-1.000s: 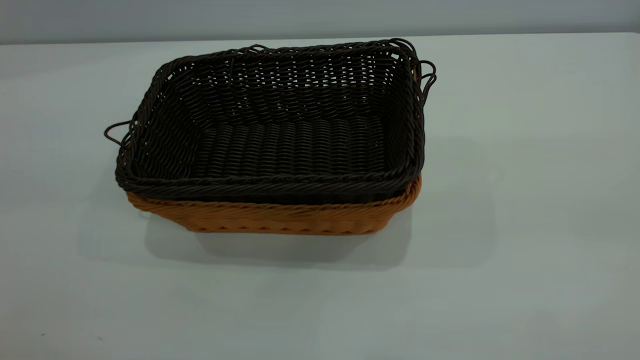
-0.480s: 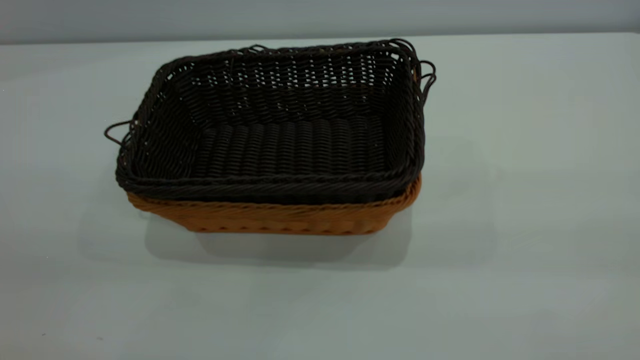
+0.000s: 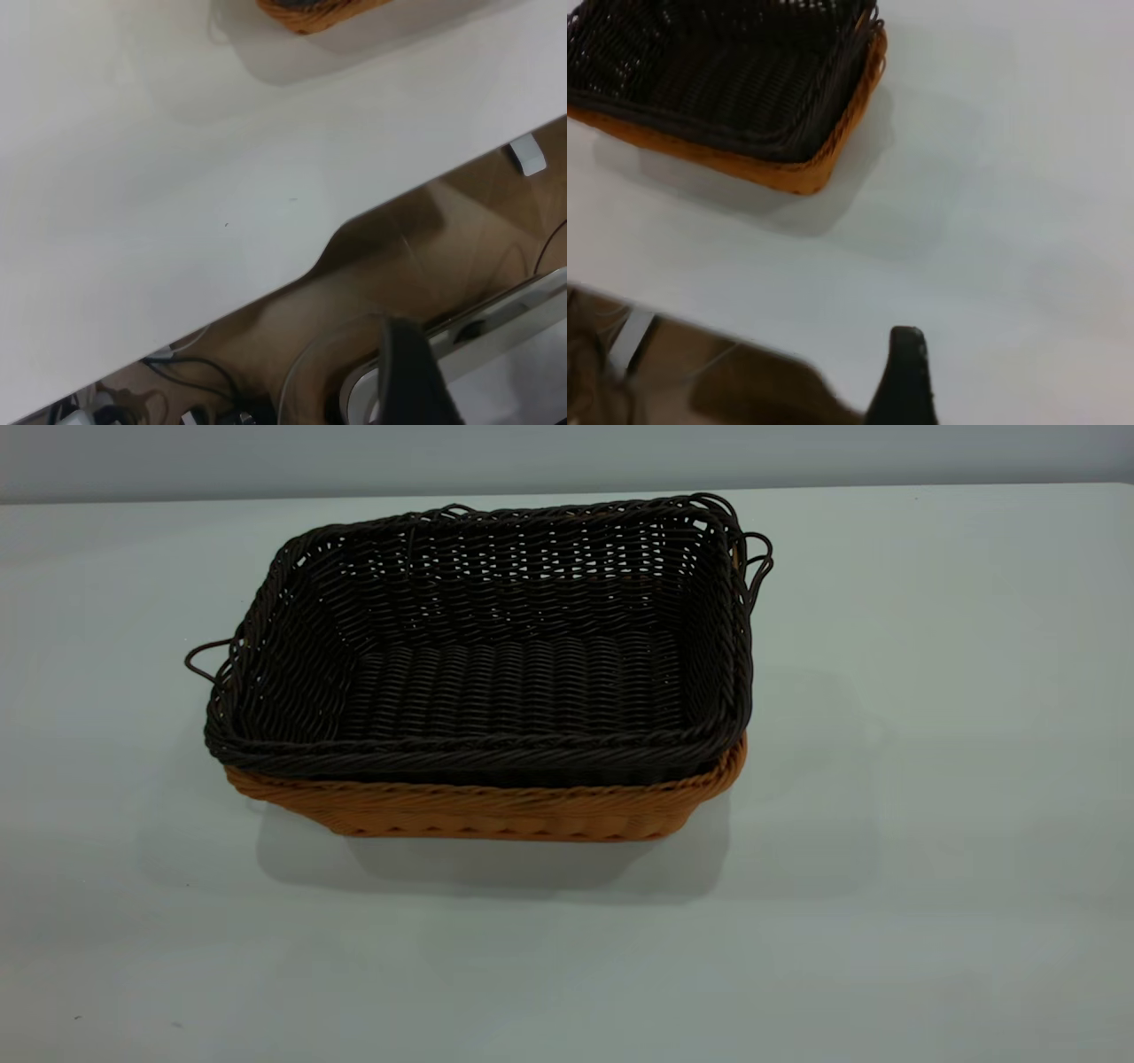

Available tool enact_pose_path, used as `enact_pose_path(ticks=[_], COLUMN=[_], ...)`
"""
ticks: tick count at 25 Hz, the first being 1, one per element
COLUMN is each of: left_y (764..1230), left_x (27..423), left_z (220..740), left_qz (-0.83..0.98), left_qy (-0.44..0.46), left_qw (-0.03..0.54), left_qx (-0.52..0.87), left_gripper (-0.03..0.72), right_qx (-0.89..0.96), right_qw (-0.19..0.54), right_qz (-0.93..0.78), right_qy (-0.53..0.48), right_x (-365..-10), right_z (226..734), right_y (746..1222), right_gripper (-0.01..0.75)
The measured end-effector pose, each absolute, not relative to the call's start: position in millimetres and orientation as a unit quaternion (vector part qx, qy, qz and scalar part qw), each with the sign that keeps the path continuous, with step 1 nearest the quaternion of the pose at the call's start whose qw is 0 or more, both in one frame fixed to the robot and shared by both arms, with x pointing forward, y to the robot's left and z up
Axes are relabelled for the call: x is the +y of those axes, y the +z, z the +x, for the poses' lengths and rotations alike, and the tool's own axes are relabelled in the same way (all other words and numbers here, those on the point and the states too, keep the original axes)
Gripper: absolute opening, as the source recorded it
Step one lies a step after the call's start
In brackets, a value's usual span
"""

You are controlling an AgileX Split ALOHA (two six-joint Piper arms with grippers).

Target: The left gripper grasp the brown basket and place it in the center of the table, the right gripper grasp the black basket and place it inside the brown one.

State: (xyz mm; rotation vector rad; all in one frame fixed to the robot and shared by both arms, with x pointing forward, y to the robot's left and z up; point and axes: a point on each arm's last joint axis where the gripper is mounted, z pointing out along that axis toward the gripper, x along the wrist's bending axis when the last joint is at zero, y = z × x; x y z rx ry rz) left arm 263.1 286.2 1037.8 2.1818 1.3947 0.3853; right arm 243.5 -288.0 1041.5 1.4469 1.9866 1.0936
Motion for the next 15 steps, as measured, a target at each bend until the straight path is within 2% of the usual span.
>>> enact_pose_path(ticks=[6,11,15], left_y=[1037.9,1039.1,1040.0], left_x=[287.9,293.5,297.2], left_z=[262.3,255.9,237.5], left_qz=[0.789,0.736,0.691], left_qy=[0.149,0.187,0.240], left_qw=[0.258,0.265,0.301], left_qx=[0.538,0.594,0.612], left_gripper=[0.379,0.379,0.379], right_qx=[0.644,0.639,0.639], right_qw=[0.295,0.298,0.298], right_qz=[0.581,0.587,0.587], right_qy=[0.401,0.398,0.398], right_x=[-291.0,-290.8,-290.8], right_z=[231.3,231.4,231.4], right_y=[1041.2,1041.1,1041.1], right_gripper=[0.556,0.556,0.556])
